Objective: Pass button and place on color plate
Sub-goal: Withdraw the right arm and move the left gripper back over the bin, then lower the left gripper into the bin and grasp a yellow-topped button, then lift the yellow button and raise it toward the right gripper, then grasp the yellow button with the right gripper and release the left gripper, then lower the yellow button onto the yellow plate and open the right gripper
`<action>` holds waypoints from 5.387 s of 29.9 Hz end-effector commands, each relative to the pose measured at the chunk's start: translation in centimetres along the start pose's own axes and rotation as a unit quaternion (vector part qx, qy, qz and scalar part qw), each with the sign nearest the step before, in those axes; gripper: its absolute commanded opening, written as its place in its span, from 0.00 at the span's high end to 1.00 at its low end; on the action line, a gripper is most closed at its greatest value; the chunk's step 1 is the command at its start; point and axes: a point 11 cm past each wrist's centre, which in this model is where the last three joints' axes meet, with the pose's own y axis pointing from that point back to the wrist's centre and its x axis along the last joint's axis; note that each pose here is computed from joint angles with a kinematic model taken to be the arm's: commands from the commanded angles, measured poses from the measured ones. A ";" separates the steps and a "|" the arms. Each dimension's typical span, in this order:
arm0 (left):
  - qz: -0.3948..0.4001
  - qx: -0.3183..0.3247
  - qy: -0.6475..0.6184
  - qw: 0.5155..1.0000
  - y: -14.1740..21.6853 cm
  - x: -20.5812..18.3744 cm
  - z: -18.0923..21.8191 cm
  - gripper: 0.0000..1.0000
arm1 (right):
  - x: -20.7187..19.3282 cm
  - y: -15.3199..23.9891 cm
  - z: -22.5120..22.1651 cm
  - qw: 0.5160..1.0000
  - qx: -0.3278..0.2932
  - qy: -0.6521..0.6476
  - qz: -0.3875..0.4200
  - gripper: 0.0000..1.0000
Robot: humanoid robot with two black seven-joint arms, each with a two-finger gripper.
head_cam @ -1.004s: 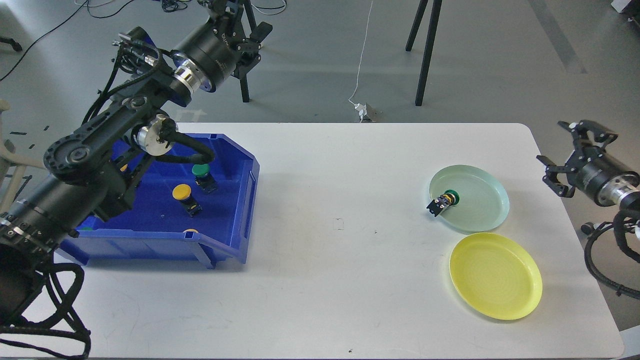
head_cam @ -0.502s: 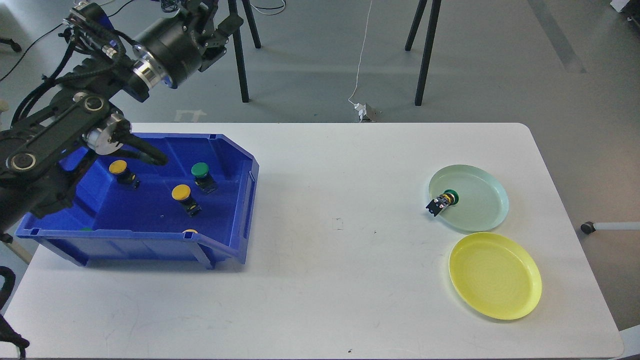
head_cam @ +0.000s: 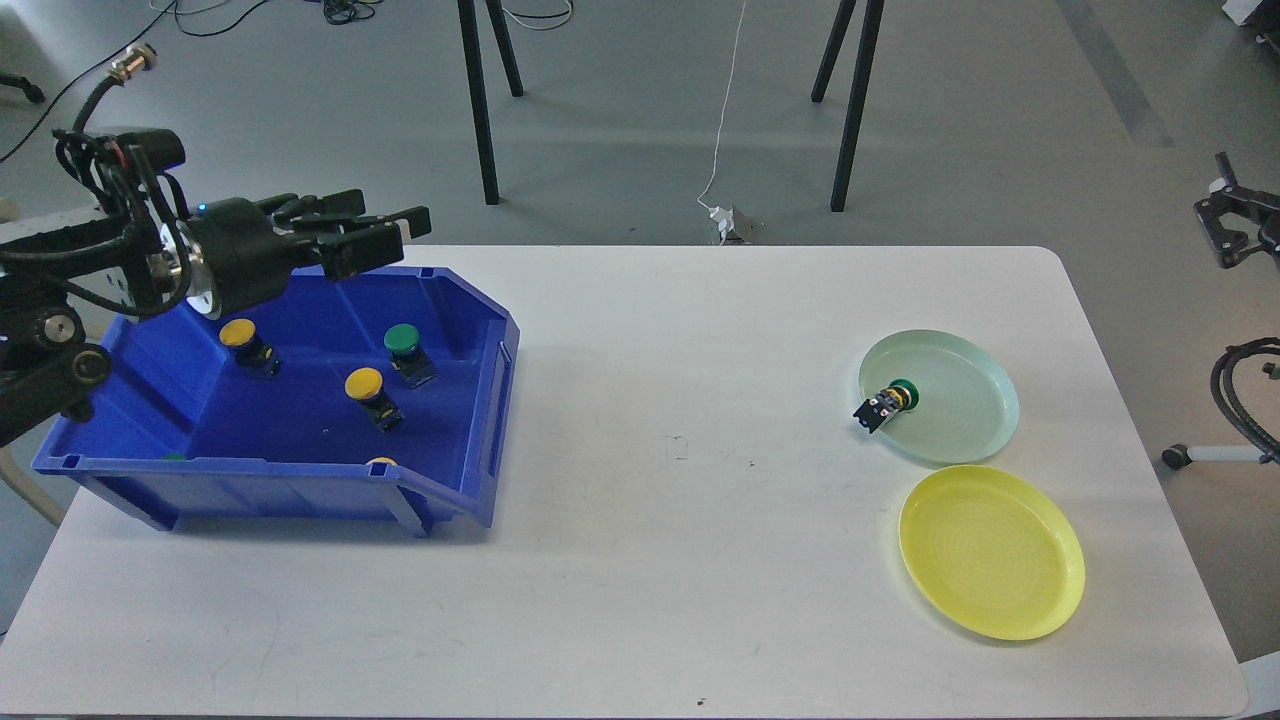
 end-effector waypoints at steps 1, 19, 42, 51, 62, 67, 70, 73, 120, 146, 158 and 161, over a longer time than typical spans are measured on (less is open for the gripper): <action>-0.056 0.025 -0.092 0.994 0.0 -2.4 -1.3 0.05 | 0.1 0.1 0.3 1.000 -0.004 0.000 0.001 0.06; -0.192 0.065 -0.109 0.973 -3.8 -11.5 -5.3 0.12 | 0.6 0.5 0.9 1.000 -0.016 0.005 0.006 0.06; -0.209 0.068 -0.102 0.970 -3.9 -13.1 -5.8 0.48 | 0.5 0.5 1.2 1.000 -0.021 0.008 0.004 0.06; -0.206 0.073 -0.098 0.971 -3.7 -12.8 -6.1 0.69 | 0.5 0.5 1.2 1.000 -0.022 0.009 0.005 0.06; -0.152 0.049 -0.087 0.983 -1.8 -7.6 -5.0 0.70 | 0.5 0.5 1.2 1.000 -0.023 0.010 0.004 0.05; -0.078 0.041 -0.013 0.996 2.1 -3.5 -4.6 0.70 | 0.1 0.4 1.3 1.000 -0.027 0.012 -0.002 0.05; -0.008 0.007 0.046 0.999 3.1 -0.1 -3.2 0.70 | -0.6 0.4 2.4 0.998 -0.058 0.035 -0.014 0.05; 0.048 -0.031 0.107 0.993 2.6 2.5 -1.6 0.70 | -2.1 0.4 4.4 0.991 -0.105 0.076 -0.043 0.05; 0.132 -0.214 0.201 0.947 -13.6 2.2 16.0 0.73 | -22.3 4.7 27.3 0.899 -0.317 0.085 -0.291 0.45; 0.136 -0.218 0.200 0.945 -13.4 2.5 15.9 0.32 | -22.4 4.0 26.9 0.901 -0.309 0.090 -0.290 0.78; 0.212 -0.269 0.298 0.891 -11.1 6.7 14.3 0.02 | -17.7 2.7 20.0 0.909 -0.284 0.169 -0.254 0.78; 0.215 -0.287 0.386 0.850 -10.4 8.1 13.3 0.01 | -16.1 3.0 16.2 0.904 -0.279 0.217 -0.241 0.78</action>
